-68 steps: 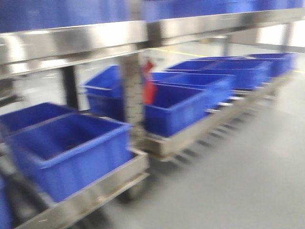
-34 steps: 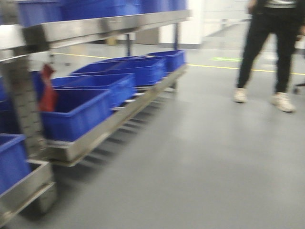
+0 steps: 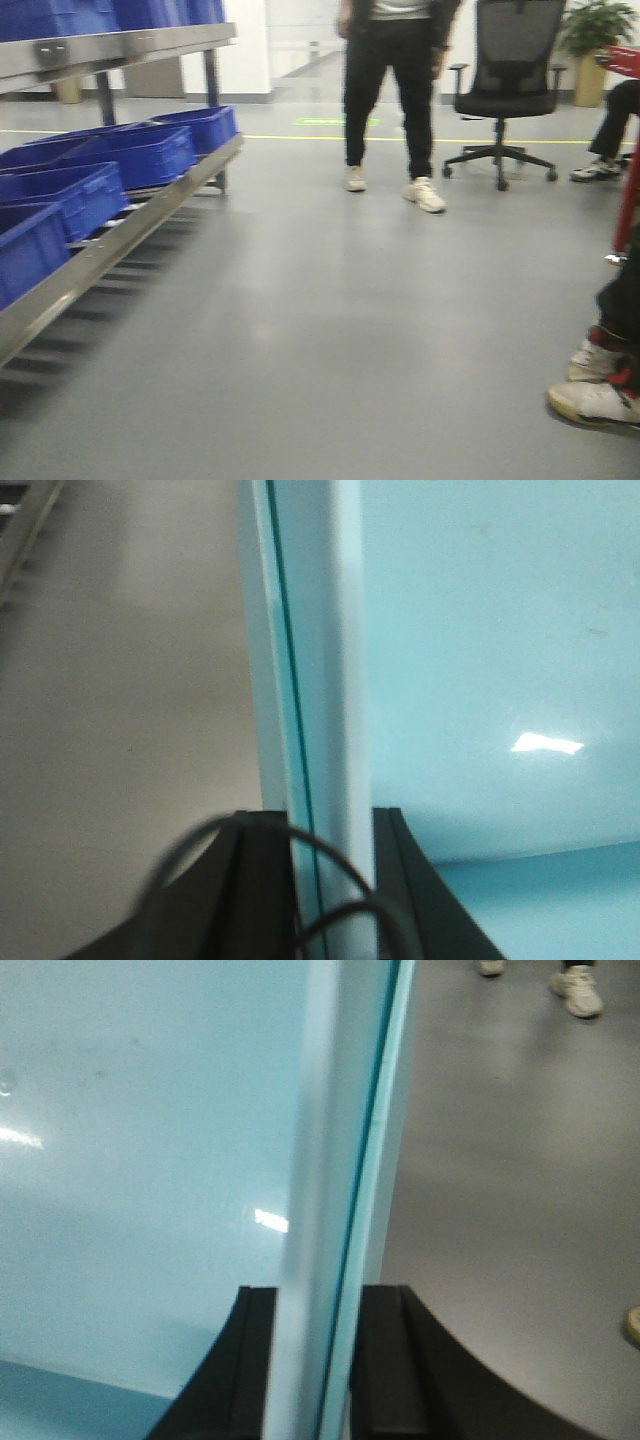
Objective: Move two blue bins to right shelf middle
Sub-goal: 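Hold the bin with both grippers while the base turns away from the rack, then keep clamping the light blue bin while the base drives across the floor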
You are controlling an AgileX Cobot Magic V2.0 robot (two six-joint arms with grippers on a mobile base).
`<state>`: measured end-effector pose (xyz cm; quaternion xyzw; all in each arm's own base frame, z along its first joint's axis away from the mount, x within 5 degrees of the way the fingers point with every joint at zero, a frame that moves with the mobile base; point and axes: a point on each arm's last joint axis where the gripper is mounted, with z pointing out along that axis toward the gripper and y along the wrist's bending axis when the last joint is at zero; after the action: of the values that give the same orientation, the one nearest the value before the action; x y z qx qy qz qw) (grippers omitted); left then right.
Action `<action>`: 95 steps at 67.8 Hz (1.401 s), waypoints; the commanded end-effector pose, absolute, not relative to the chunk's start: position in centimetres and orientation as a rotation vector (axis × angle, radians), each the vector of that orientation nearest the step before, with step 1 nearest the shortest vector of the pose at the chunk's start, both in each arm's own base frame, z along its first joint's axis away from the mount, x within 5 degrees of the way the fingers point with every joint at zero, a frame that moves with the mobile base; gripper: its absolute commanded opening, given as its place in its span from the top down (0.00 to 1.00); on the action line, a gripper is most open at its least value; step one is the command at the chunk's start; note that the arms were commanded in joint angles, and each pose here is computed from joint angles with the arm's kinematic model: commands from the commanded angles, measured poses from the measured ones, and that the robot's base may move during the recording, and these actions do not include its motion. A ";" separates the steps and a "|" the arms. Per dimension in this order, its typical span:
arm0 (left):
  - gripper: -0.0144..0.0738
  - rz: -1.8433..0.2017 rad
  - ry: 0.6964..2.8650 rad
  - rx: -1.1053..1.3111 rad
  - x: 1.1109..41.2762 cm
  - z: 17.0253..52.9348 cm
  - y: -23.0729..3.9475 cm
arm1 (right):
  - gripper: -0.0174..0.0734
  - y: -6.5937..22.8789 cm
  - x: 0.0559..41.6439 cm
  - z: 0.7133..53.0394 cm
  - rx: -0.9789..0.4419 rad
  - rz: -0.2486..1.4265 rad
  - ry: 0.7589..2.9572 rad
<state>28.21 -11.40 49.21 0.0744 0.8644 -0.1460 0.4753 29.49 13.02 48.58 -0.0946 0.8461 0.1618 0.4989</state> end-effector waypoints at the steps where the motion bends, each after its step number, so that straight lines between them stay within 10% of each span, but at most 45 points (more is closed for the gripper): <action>1: 0.96 -0.405 1.984 0.170 27.6 51.1 -11.3 | 0.98 12.6 28.7 50.8 -0.241 0.400 1.911; 95: 0.96 -0.402 1.984 0.170 27.6 51.1 -11.3 | 0.98 12.6 28.7 50.8 -0.241 0.400 1.911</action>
<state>28.21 -11.40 49.21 0.0744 0.8644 -0.1460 0.4753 29.49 13.01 48.61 -0.0945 0.8459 0.1619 0.4993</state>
